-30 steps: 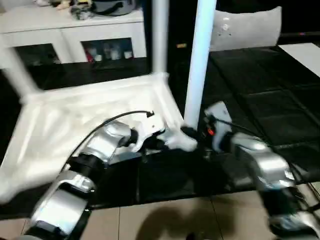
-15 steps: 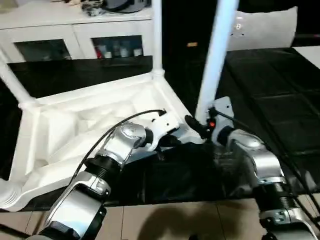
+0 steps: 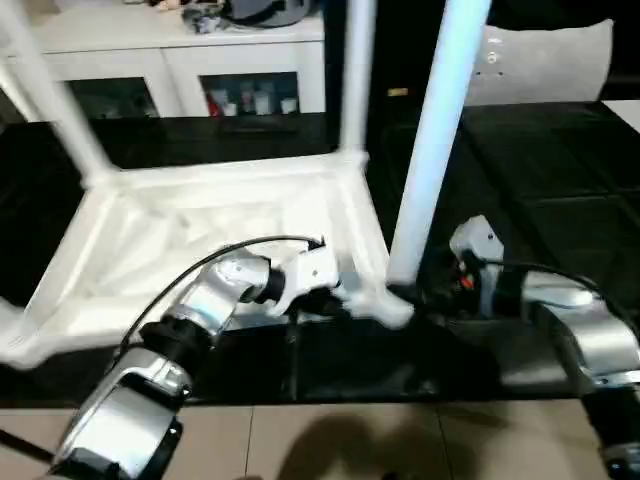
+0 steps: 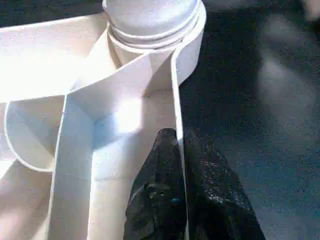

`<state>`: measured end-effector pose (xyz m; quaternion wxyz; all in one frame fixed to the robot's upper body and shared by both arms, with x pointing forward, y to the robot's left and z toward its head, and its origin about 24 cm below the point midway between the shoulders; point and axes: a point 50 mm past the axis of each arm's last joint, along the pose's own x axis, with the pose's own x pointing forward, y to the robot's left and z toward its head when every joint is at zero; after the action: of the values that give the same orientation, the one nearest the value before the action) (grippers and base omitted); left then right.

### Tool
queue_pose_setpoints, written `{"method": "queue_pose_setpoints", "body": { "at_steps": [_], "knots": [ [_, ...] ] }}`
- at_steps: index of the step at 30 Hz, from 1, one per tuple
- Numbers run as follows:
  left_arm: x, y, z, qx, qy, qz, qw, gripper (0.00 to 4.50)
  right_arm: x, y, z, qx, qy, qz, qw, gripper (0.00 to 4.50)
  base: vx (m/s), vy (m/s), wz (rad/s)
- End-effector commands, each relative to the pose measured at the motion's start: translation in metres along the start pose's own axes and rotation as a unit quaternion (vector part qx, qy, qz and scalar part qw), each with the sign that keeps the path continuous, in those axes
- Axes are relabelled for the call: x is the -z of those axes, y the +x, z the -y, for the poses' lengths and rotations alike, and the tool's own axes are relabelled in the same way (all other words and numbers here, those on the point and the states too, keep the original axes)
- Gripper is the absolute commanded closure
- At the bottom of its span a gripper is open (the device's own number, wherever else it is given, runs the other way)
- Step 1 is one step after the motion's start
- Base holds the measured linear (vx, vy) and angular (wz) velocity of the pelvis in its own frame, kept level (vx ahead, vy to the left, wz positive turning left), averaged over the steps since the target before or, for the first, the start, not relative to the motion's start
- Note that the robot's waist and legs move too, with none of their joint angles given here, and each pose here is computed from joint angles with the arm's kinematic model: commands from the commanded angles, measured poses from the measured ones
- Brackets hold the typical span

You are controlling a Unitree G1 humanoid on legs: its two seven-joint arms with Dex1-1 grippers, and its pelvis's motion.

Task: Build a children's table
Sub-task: Rotate leg to tighten

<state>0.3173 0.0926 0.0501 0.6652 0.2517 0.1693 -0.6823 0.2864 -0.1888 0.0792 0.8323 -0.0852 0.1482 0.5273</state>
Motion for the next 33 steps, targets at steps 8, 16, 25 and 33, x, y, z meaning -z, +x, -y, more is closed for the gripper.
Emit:
{"method": "queue_pose_setpoints", "body": {
  "at_steps": [8,16,25,33],
  "knots": [
    [-0.004,-0.003,0.016,0.11,0.062,-0.01,0.992,4.5,-0.002,-0.007,-0.014,-0.122,0.019,-0.006,0.992,1.44,0.0,0.0,0.0],
    [-0.004,-0.003,0.018,0.119,0.072,-0.005,0.99,4.5,0.002,-0.002,-0.022,-0.161,0.023,0.0,0.987,1.98,0.0,0.0,0.0],
    [-0.004,-0.002,0.012,0.084,0.036,0.007,0.996,4.5,-0.003,-0.001,-0.023,-0.148,0.061,0.038,0.986,2.53,0.0,0.0,0.0],
    [-0.019,0.014,-0.002,-0.026,-0.058,0.04,0.997,4.5,-0.002,0.029,-0.001,0.084,0.096,0.031,0.991,2.56,0.0,0.0,0.0]
  ]
}}
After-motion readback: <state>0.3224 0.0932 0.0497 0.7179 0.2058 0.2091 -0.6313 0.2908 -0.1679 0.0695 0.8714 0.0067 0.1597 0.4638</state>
